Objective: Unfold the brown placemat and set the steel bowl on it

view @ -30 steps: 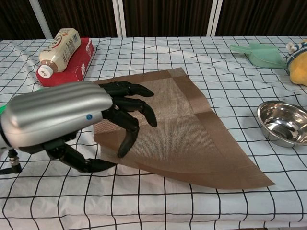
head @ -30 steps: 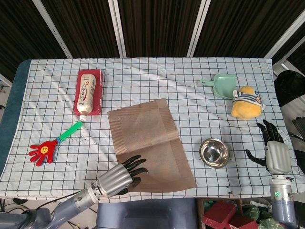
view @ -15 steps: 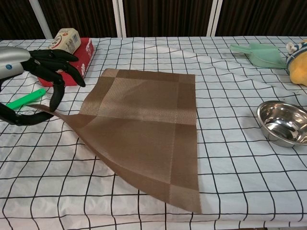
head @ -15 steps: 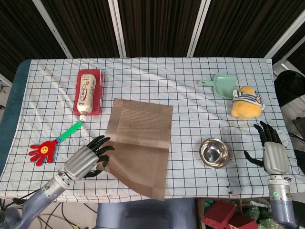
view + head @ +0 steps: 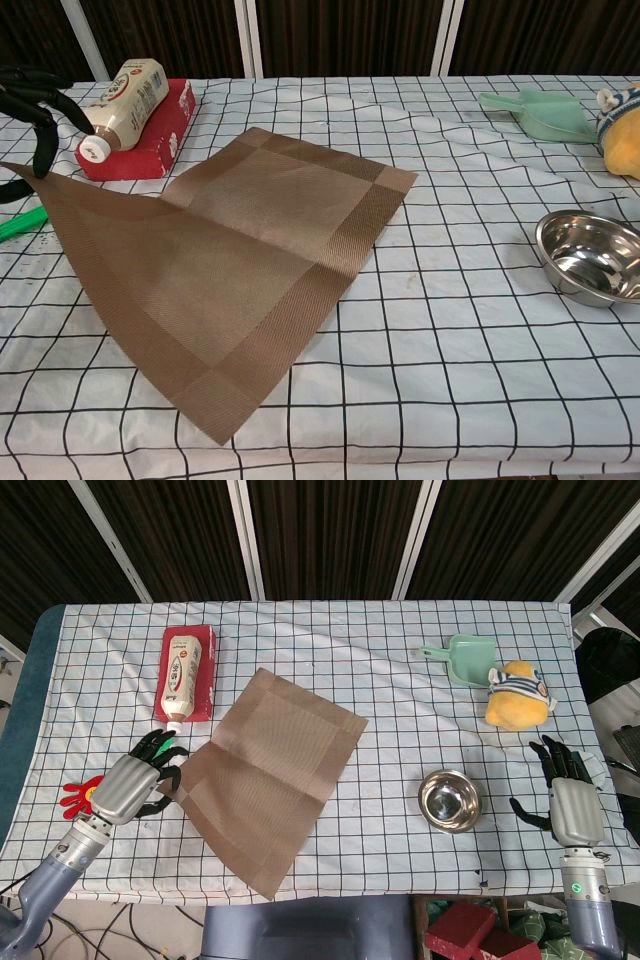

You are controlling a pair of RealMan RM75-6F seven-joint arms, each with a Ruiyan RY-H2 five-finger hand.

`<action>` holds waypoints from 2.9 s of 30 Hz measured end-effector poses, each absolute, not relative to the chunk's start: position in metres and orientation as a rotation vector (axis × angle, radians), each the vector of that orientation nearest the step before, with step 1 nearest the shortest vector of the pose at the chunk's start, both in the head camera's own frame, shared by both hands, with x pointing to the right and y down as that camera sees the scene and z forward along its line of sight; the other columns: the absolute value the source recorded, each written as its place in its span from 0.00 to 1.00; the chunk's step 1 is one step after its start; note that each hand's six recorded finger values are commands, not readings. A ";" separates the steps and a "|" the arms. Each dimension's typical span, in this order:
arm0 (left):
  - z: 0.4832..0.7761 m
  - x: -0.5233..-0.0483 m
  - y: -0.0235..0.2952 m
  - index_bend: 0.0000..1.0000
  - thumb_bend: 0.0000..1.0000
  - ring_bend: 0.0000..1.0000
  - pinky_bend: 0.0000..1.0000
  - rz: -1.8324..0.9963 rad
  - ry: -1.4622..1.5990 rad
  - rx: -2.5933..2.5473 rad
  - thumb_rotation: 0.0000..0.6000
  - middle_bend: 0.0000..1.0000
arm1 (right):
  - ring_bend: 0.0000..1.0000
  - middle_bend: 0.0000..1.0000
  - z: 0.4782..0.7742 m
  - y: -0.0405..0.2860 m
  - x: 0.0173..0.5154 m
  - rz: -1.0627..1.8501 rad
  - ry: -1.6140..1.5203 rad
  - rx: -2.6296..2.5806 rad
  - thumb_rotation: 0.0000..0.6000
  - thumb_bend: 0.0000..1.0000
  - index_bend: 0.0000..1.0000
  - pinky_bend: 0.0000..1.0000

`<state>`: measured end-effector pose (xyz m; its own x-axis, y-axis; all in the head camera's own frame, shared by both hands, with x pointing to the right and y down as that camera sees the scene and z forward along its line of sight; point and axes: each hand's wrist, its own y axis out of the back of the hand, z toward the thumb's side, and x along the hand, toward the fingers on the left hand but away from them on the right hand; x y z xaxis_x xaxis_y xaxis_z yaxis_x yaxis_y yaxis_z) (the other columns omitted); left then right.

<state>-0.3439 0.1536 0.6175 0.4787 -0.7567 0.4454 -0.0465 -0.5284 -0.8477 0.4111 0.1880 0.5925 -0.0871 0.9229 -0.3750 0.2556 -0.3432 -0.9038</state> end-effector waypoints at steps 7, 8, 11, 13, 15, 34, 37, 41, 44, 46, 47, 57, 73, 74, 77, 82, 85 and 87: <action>0.628 -0.358 0.139 0.69 0.40 0.04 0.07 -1.160 0.709 -1.829 1.00 0.24 | 0.03 0.04 0.593 0.188 0.410 1.468 -1.291 -1.607 1.00 0.18 0.14 0.16; 0.629 -0.358 0.138 0.69 0.40 0.04 0.07 -1.165 0.713 -1.820 1.00 0.24 | 0.03 0.04 0.593 0.188 0.410 1.468 -1.291 -1.607 1.00 0.18 0.14 0.16; 0.633 -0.357 0.133 0.69 0.40 0.04 0.07 -1.176 0.720 -1.793 1.00 0.24 | 0.03 0.04 0.593 0.188 0.410 1.468 -1.291 -1.608 1.00 0.18 0.14 0.16; 0.635 -0.355 0.130 0.69 0.40 0.04 0.07 -1.179 0.721 -1.773 1.00 0.24 | 0.03 0.04 0.593 0.188 0.410 1.468 -1.293 -1.608 1.00 0.18 0.14 0.16; 0.636 -0.353 0.126 0.69 0.40 0.04 0.07 -1.181 0.723 -1.751 1.00 0.24 | 0.03 0.04 0.593 0.188 0.410 1.467 -1.294 -1.609 1.00 0.18 0.14 0.16; 0.650 -0.361 0.099 0.57 0.28 0.04 0.04 -1.274 0.818 -1.609 1.00 0.21 | 0.03 0.04 0.593 0.187 0.409 1.466 -1.290 -1.621 1.00 0.18 0.14 0.16; 0.649 -0.364 0.101 0.47 0.15 0.03 0.02 -1.280 0.826 -1.618 1.00 0.18 | 0.03 0.04 0.593 0.187 0.409 1.465 -1.292 -1.621 1.00 0.18 0.14 0.16; 0.646 -0.372 0.104 0.32 0.06 0.02 0.01 -1.293 0.818 -1.620 1.00 0.14 | 0.03 0.04 0.592 0.187 0.408 1.465 -1.291 -1.622 1.00 0.18 0.14 0.16; 0.642 -0.377 0.106 0.27 0.06 0.00 0.00 -1.296 0.834 -1.630 1.00 0.13 | 0.03 0.04 0.592 0.186 0.408 1.464 -1.290 -1.624 1.00 0.18 0.14 0.16; 0.638 -0.381 0.107 0.25 0.06 0.00 0.00 -1.296 0.859 -1.641 1.00 0.12 | 0.03 0.04 0.592 0.186 0.408 1.463 -1.288 -1.625 1.00 0.17 0.14 0.16; 0.636 -0.382 0.108 0.25 0.06 0.00 0.00 -1.296 0.872 -1.646 1.00 0.12 | 0.03 0.04 0.592 0.186 0.407 1.462 -1.287 -1.625 1.00 0.16 0.14 0.16; 0.592 -0.394 0.132 0.19 0.06 0.00 0.00 -1.237 1.079 -1.676 1.00 0.09 | 0.03 0.04 0.584 0.181 0.394 1.416 -1.235 -1.631 1.00 0.10 0.16 0.16; 0.572 -0.411 0.166 0.15 0.06 0.00 0.00 -1.215 1.184 -1.603 1.00 0.07 | 0.03 0.04 0.580 0.123 0.338 1.314 -0.937 -1.609 1.00 0.03 0.16 0.16; 0.573 -0.411 0.166 0.15 0.06 0.00 0.00 -1.215 1.185 -1.604 1.00 0.07 | 0.03 0.04 0.580 0.119 0.332 1.304 -0.909 -1.608 1.00 0.03 0.16 0.16; 0.573 -0.411 0.166 0.15 0.06 0.00 0.00 -1.218 1.188 -1.605 1.00 0.07 | 0.03 0.05 0.583 0.106 0.314 1.270 -0.825 -1.605 1.00 0.03 0.16 0.16; 0.573 -0.413 0.163 0.15 0.06 0.00 0.00 -1.215 1.208 -1.600 1.00 0.07 | 0.07 0.09 0.593 0.088 0.281 1.214 -0.694 -1.615 1.00 0.03 0.24 0.19; 0.574 -0.415 0.162 0.15 0.06 0.00 0.00 -1.218 1.211 -1.599 1.00 0.07 | 0.09 0.11 0.602 0.077 0.260 1.180 -0.628 -1.618 1.00 0.03 0.25 0.19; 0.575 -0.415 0.161 0.14 0.06 0.00 0.00 -1.218 1.212 -1.596 1.00 0.07 | 0.10 0.12 0.611 0.070 0.246 1.166 -0.590 -1.624 1.00 0.02 0.25 0.20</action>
